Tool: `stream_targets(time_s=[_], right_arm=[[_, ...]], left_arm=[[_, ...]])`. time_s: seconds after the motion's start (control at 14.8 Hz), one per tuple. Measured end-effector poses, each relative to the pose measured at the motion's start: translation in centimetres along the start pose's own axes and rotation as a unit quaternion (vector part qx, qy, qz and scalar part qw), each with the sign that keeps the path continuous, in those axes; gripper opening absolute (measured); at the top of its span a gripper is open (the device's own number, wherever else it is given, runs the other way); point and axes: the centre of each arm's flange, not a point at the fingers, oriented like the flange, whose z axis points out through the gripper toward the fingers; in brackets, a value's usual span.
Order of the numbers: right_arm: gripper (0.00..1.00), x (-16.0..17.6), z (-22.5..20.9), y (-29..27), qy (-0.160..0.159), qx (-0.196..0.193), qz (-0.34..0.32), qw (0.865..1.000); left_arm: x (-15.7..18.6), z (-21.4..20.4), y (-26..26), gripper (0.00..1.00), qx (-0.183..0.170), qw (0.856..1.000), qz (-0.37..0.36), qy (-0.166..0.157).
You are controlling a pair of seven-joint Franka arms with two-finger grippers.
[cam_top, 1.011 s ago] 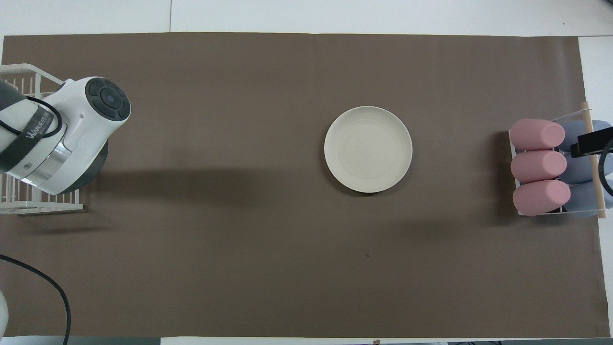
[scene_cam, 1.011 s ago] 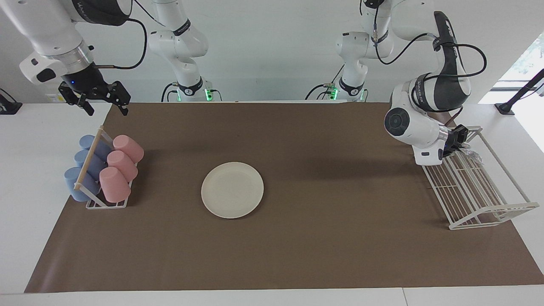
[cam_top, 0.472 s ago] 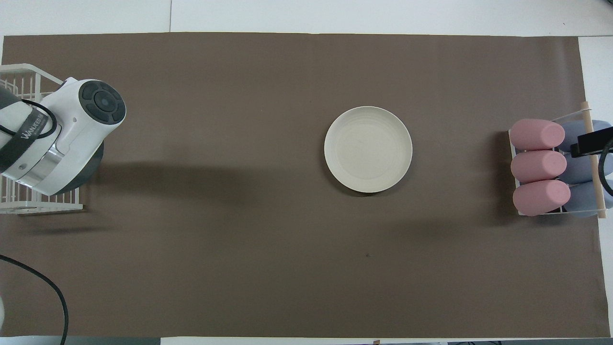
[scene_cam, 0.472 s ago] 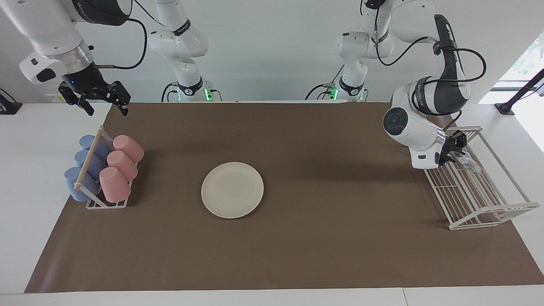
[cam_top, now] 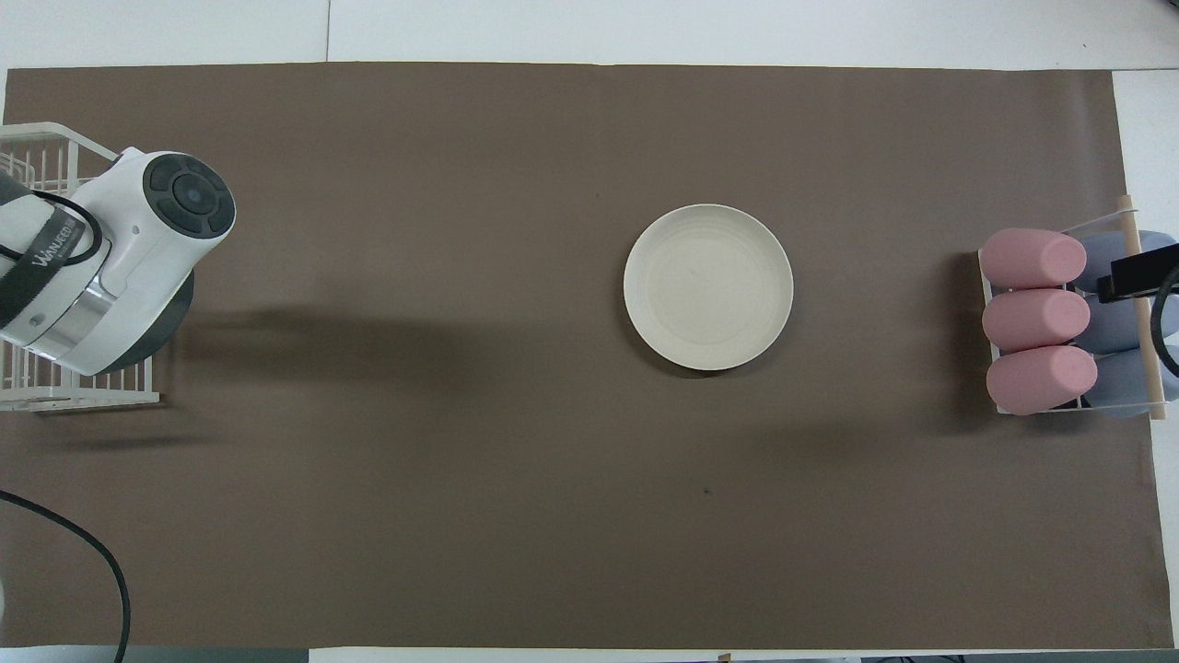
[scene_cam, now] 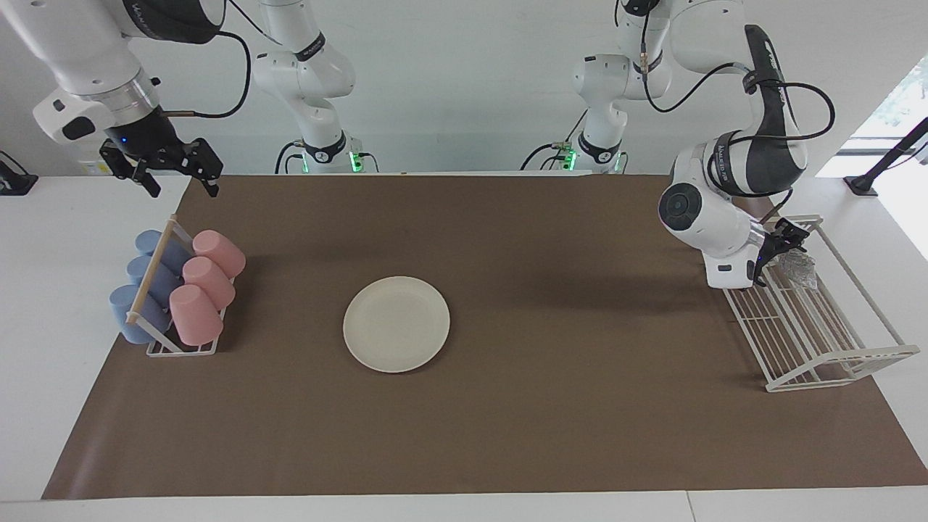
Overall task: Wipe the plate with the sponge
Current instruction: 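Lower the cloth into the wire basket and open the left gripper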
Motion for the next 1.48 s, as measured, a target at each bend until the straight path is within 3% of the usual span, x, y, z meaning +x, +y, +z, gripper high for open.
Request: stream_targets(time_s=[0.4, 0.61, 0.94, 1.28, 1.48], right_arm=[[1.0, 0.0, 0.0, -0.1, 0.0, 0.0, -0.001, 1.0], [1.0, 0.0, 0.0, -0.1, 0.0, 0.0, -0.001, 1.0], [1.0, 0.0, 0.0, -0.5, 0.0, 0.0, -0.004, 1.0], [1.0, 0.0, 0.0, -0.5, 0.0, 0.0, -0.004, 1.0], [1.0, 0.0, 0.0, -0.5, 0.0, 0.0, -0.004, 1.0]], left_arm=[[0.1, -0.1, 0.1, 1.0, -0.007, 1.0, -0.002, 0.005], [1.2, 0.9, -0.4, 1.0, -0.04, 0.999, -0.024, 0.026], [2.4, 3.9, -2.3, 1.0, -0.065, 0.996, -0.049, 0.027], [2.5, 3.5, -2.3, 1.0, -0.083, 0.995, -0.061, 0.016], [2.8, 2.7, -2.6, 1.0, -0.113, 0.99, -0.082, -0.003]])
